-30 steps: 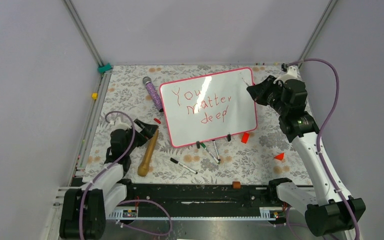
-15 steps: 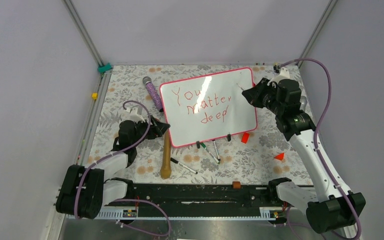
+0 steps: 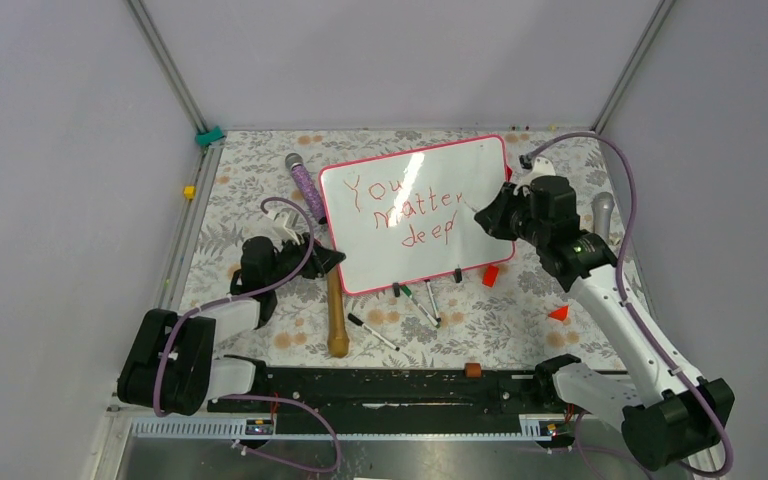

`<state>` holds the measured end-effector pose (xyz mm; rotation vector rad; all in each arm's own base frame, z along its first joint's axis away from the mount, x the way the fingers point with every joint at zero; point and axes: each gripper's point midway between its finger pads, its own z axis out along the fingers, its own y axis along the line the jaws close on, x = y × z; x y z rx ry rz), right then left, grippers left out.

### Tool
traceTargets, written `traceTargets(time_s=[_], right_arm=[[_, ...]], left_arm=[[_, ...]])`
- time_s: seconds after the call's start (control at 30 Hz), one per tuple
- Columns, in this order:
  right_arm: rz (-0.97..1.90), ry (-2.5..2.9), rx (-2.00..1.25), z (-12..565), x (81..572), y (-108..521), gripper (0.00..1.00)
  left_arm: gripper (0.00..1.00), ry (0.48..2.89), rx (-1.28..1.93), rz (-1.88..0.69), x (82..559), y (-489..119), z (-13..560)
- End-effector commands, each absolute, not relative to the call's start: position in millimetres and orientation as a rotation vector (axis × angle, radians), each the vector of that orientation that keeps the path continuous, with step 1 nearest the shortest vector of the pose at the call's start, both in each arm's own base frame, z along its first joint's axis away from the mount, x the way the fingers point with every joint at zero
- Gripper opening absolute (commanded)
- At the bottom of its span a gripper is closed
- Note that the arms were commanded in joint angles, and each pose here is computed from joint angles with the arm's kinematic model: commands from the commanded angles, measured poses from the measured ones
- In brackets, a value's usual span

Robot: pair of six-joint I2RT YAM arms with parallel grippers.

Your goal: Write a sentence on the whiteboard

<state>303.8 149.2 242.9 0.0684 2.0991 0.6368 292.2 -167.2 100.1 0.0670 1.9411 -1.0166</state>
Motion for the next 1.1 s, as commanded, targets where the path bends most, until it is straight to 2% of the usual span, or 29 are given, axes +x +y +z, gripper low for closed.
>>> traceTargets(time_s=[0.0, 0.1, 0.2, 0.27, 0.67, 0.8, 1.07], right_arm=[[0.469, 2.145, 0.047, 221.3, 296.3, 137.7, 0.00], [0.397, 2.150, 0.019, 213.3, 294.8, 138.9, 0.00], [0.325, 2.141, 0.006, 207.1, 296.4, 136.5, 0.00], [0.285, 2.136, 0.004, 203.8, 298.5, 134.9, 0.00], [0.255, 2.139, -0.054, 198.8, 310.7, 152.7, 0.00], [0.262, 2.151, -0.071, 196.3, 313.8, 159.2, 0.00], [0.256, 2.154, -0.075, 198.3, 321.5, 164.0, 0.00]], left_arm=[[0.35, 1.826, 0.190, -1.042, 296.0, -176.3, 123.9], [0.30, 1.826, 0.187, -1.022, 297.6, -174.6, 123.5], [0.16, 1.824, 0.187, -1.008, 299.5, -173.1, 124.7], [0.13, 1.833, 0.185, -1.007, 300.6, -173.3, 123.6], [0.06, 1.844, 0.177, -0.973, 305.5, -169.9, 123.6], [0.00, 1.859, 0.179, -0.961, 306.1, -169.0, 121.5], [0.00, 1.864, 0.173, -0.947, 307.2, -167.3, 120.5]])
